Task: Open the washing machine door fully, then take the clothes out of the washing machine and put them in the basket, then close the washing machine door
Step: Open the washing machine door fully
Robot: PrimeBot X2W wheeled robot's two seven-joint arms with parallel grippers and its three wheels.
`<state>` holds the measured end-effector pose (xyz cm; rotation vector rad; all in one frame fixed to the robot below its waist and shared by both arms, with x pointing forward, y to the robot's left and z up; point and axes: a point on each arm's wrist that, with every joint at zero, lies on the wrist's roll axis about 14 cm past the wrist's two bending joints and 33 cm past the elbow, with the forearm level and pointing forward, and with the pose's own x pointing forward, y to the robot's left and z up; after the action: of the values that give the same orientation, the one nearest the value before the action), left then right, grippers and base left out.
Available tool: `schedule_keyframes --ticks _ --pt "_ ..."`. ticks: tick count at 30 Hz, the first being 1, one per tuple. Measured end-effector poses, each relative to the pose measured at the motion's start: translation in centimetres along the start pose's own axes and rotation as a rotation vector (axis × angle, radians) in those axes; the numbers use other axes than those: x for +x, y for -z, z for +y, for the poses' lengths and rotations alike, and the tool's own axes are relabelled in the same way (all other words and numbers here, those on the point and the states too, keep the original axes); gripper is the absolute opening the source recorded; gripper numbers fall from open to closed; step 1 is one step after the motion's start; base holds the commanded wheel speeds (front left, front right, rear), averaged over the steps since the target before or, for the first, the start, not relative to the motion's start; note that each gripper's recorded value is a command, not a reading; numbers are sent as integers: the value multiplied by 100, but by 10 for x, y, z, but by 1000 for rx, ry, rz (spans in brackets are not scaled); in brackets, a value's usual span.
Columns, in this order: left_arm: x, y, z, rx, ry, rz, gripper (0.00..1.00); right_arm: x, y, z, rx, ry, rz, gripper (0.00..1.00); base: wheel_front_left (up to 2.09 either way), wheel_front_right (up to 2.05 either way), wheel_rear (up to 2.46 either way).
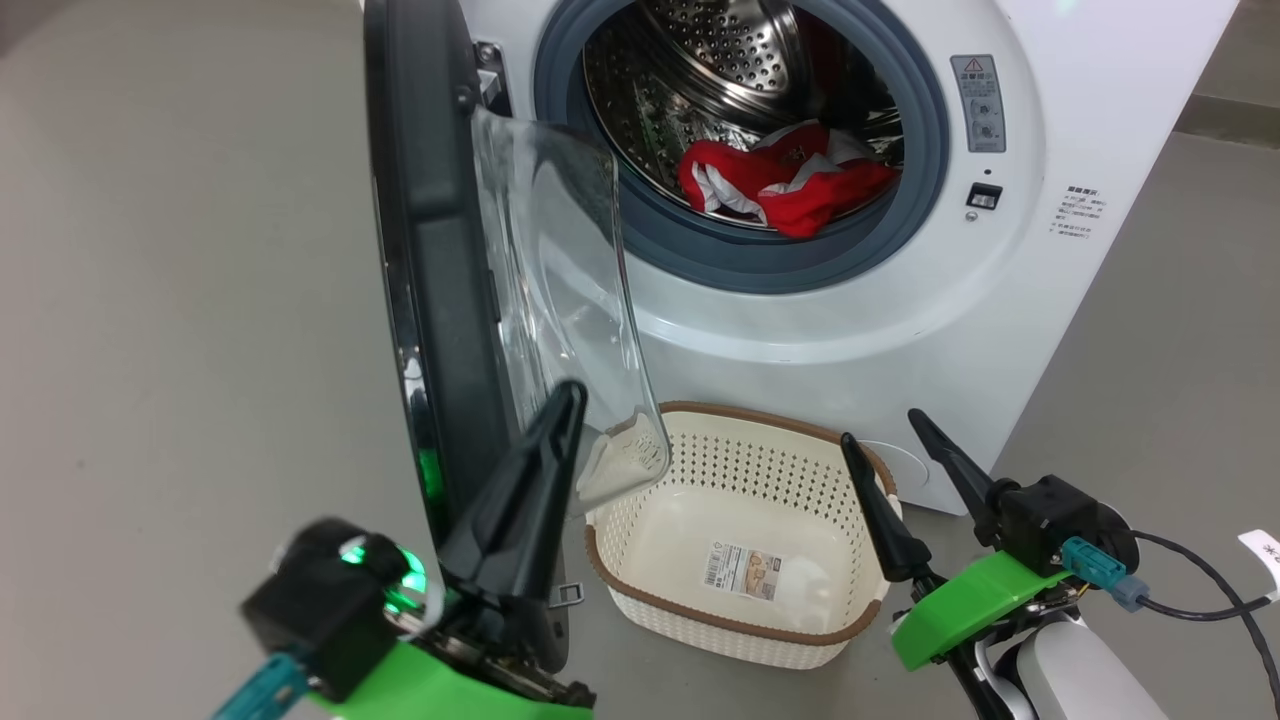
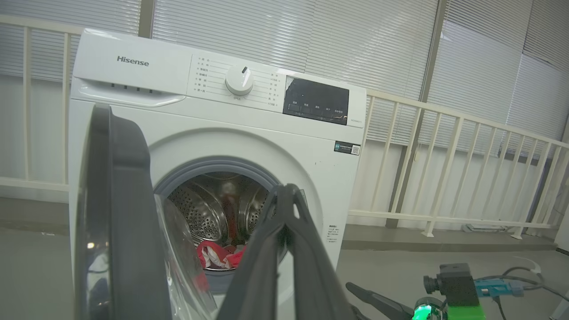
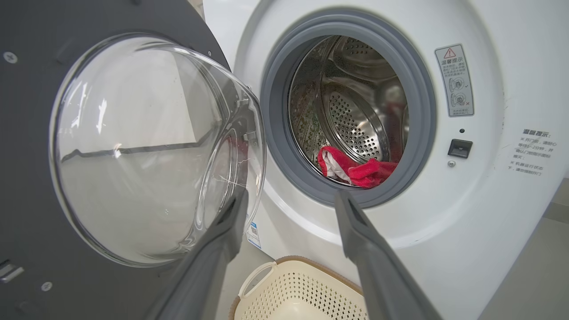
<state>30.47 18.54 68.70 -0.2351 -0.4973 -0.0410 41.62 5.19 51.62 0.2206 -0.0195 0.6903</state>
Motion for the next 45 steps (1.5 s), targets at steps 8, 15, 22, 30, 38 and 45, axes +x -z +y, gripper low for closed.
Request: schedule_keyframes --ticks 8,15,22,30,38,45 --pt "-18 67 7 -70 -45 219 0 -2 4 -2 -3 4 14 100 0 0 0" --pt "-29 104 20 -63 -108 357 0 -3 10 -8 1 14 27 100 0 0 0" --pt "-33 113 35 -40 -167 393 0 -2 16 -13 4 16 40 100 0 0 0" --pt "-40 106 49 -13 -226 382 0 5 22 -7 14 -5 53 100 0 0 0" --pt "-59 92 87 44 -365 361 0 16 28 4 17 -48 64 100 0 0 0" --pt "-77 84 117 88 -481 358 0 19 32 9 18 -68 76 100 0 0 0"
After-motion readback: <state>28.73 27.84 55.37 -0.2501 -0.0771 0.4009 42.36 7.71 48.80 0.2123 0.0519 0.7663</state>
